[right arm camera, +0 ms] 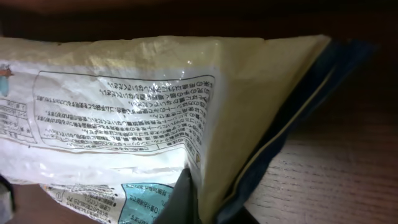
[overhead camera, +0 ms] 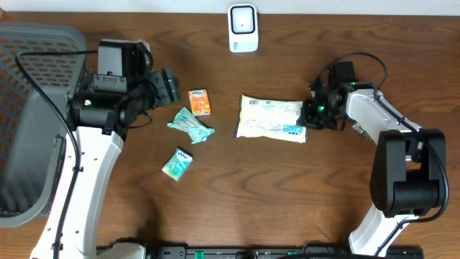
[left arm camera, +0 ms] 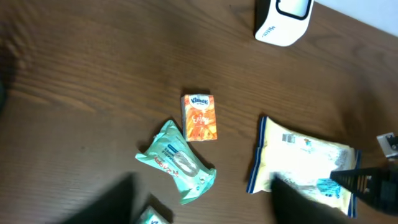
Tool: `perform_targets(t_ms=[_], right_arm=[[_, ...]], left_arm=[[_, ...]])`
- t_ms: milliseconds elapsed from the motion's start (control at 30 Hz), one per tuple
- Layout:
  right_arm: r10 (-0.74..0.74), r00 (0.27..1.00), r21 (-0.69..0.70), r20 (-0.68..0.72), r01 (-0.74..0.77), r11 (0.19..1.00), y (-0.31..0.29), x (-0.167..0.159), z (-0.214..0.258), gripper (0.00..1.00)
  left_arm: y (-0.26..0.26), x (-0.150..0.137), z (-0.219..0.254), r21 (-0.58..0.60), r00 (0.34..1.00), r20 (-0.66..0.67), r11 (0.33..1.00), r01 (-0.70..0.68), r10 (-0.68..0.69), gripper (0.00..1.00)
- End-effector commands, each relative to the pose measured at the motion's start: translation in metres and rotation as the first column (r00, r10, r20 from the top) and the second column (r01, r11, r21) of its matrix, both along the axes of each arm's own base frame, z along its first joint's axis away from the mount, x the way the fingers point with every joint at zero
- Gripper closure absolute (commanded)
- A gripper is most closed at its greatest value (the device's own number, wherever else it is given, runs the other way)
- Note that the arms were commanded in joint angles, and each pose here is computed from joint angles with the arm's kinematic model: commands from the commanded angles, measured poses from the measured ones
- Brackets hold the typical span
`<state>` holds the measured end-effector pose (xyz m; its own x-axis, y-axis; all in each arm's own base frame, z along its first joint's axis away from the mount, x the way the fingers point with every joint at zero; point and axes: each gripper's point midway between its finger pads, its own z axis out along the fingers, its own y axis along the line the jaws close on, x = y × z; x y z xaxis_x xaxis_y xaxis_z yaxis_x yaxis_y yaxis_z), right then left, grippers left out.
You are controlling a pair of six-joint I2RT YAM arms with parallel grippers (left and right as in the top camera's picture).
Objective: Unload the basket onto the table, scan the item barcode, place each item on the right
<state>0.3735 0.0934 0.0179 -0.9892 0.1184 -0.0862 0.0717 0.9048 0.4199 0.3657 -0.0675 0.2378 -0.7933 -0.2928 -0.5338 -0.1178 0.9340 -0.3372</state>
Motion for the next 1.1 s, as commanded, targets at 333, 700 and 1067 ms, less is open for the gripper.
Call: perform_targets(t_ms=[333,700,1067], right_arm=[[0.019,0.999,0.044,0.029,-0.021,0.999,0.01,0.005,0.01,0.32],[0.019,0.999,0.044,0.028,-0.021,0.999,0.01,0.005,0.01,0.31],[0.03,0.999,0.071,0.033,-0.032,0.997,0.014,0.005,0.013,0.19]], left_arm=[[-0.161,0.018,-0.121,-0.389,0.87,-0.131,0.832,0.396,-0.476,0.93],[-0.205,0.019,-0.165,-0.474,0.79,-0.077,0.719,0.508,-0.609,0.93],[-0.21,0.006,-0.232,-0.437,0.779,-0.237,0.78,0.449,-0.581,0.93]])
